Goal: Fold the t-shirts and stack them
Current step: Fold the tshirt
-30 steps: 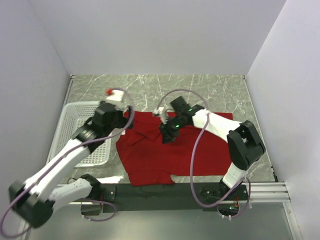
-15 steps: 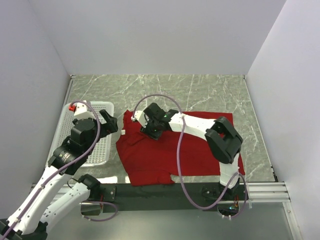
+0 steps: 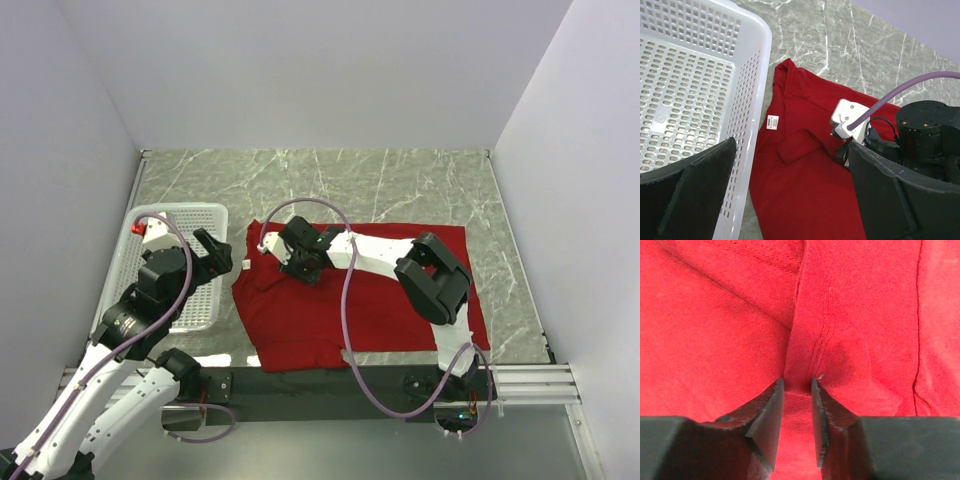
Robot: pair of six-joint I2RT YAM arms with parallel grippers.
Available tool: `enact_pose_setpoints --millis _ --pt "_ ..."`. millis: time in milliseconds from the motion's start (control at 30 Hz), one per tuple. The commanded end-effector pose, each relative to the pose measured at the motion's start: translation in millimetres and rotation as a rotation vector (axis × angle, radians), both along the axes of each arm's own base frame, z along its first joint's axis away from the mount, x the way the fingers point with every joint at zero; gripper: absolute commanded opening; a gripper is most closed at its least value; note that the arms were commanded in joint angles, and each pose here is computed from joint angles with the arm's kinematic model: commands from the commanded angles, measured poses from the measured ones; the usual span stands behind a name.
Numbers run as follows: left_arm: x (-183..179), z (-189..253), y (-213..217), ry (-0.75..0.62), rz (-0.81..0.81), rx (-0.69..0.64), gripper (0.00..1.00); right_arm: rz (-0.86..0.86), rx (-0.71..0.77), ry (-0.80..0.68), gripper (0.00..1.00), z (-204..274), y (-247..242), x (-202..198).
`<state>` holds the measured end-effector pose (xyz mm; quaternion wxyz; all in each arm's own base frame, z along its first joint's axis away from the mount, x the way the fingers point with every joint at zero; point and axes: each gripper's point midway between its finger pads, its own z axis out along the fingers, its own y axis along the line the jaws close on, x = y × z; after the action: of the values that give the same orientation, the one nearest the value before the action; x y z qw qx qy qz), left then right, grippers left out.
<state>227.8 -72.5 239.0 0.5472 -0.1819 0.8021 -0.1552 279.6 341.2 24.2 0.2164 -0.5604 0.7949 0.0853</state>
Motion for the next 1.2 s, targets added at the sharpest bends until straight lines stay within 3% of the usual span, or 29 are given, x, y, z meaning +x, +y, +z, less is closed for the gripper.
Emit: enact_pose_setpoints --millis 0,133,300,500,1000,1067,1167 --pt "1 1 0 -0.008 0.009 -0.021 0.99 -0.015 0.003 -0.027 0.32 7 7 8" --pt "1 3 -1 -0.013 0.007 -0.025 0.99 -0.01 0.031 -0.059 0.12 22 6 8" --pt "2 1 -3 -0.014 -0.002 -0.024 0.99 0.014 0.089 -0.103 0.0 54 6 6" --pt "5 -1 -11 -0.014 -0.039 -0.023 0.99 0.09 0.114 -0.079 0.0 69 -2 -13" --pt "15 -16 -34 0.019 -0.132 -0.022 1.0 0.24 0.072 0.001 0.0 49 -35 -52" --pt "16 -17 -38 0.019 -0.148 -0.026 0.99 0.234 0.062 0.004 0.03 46 -37 -52" --pt "19 -23 -45 0.036 -0.179 -0.024 0.99 0.23 0.06 0.014 0.21 44 -36 -52"
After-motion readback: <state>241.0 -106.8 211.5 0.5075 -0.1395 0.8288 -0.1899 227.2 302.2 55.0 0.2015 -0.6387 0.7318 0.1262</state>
